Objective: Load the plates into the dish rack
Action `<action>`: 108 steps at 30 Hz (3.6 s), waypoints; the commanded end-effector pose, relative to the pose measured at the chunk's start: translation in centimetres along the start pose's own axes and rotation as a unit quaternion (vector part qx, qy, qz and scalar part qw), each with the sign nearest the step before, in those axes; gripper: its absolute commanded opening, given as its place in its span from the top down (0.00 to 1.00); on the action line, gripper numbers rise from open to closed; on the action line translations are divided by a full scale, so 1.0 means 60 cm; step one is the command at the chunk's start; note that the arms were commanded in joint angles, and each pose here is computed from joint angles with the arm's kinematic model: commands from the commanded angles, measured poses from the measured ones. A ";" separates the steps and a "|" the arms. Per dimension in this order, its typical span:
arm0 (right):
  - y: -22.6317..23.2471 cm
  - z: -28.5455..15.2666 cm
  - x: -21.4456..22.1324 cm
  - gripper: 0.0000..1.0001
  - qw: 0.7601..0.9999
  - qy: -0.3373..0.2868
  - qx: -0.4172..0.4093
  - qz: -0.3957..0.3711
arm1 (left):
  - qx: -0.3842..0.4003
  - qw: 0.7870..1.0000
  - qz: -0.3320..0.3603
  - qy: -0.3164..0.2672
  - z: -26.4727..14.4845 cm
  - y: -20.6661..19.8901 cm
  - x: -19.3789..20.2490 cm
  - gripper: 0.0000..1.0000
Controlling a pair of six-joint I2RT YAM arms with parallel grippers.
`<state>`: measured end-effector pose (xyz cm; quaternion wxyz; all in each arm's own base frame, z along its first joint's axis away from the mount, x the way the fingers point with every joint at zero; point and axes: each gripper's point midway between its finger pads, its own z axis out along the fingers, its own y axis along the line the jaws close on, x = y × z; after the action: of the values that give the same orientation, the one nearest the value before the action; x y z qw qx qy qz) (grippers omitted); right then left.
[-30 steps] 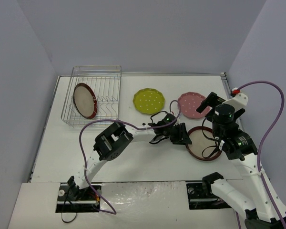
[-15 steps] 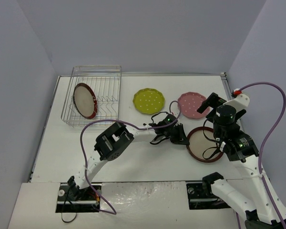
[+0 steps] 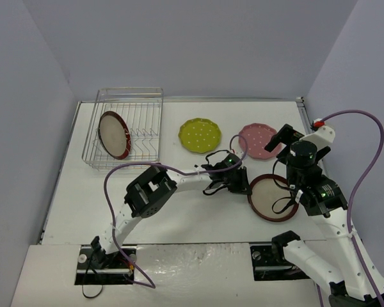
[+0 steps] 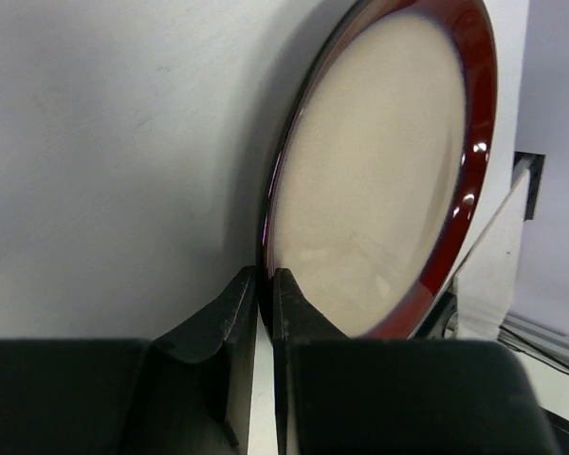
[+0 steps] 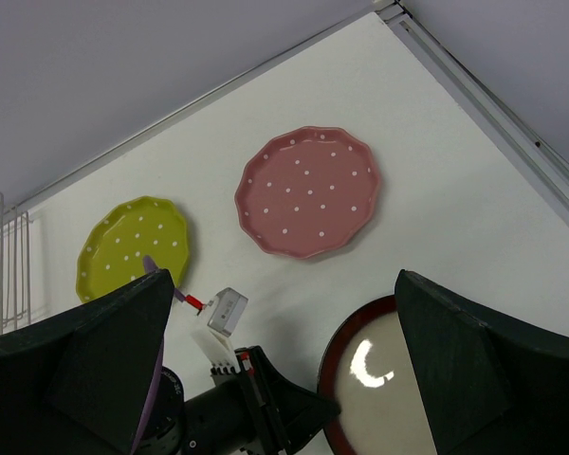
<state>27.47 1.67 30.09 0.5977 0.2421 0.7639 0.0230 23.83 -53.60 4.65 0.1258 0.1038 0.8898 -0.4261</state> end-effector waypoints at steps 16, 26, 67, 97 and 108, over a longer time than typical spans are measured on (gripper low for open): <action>0.007 0.008 -0.020 0.00 1.000 -0.022 0.003 0.017 | -0.056 0.984 0.130 -0.105 -0.160 -0.075 -0.092 1.00; 0.006 0.008 -0.015 0.00 1.000 -0.019 0.002 0.018 | -0.087 0.977 0.142 -0.136 -0.218 -0.070 -0.120 1.00; 0.015 0.028 0.014 0.00 1.000 -0.001 -0.002 0.018 | -0.175 0.937 0.190 -0.234 -0.456 -0.060 -0.252 1.00; 0.025 0.041 0.031 0.00 1.000 0.010 -0.011 0.014 | -0.249 0.886 0.121 -0.371 -0.763 0.011 -0.408 1.00; 0.031 0.047 0.044 0.00 1.000 0.020 -0.018 0.012 | -0.304 0.853 0.079 -0.417 -0.883 0.075 -0.424 1.00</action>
<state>29.15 3.31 26.32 0.5665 0.2314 0.7903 0.0326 42.88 -13.22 30.11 0.4092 -0.0333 0.9078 -0.0857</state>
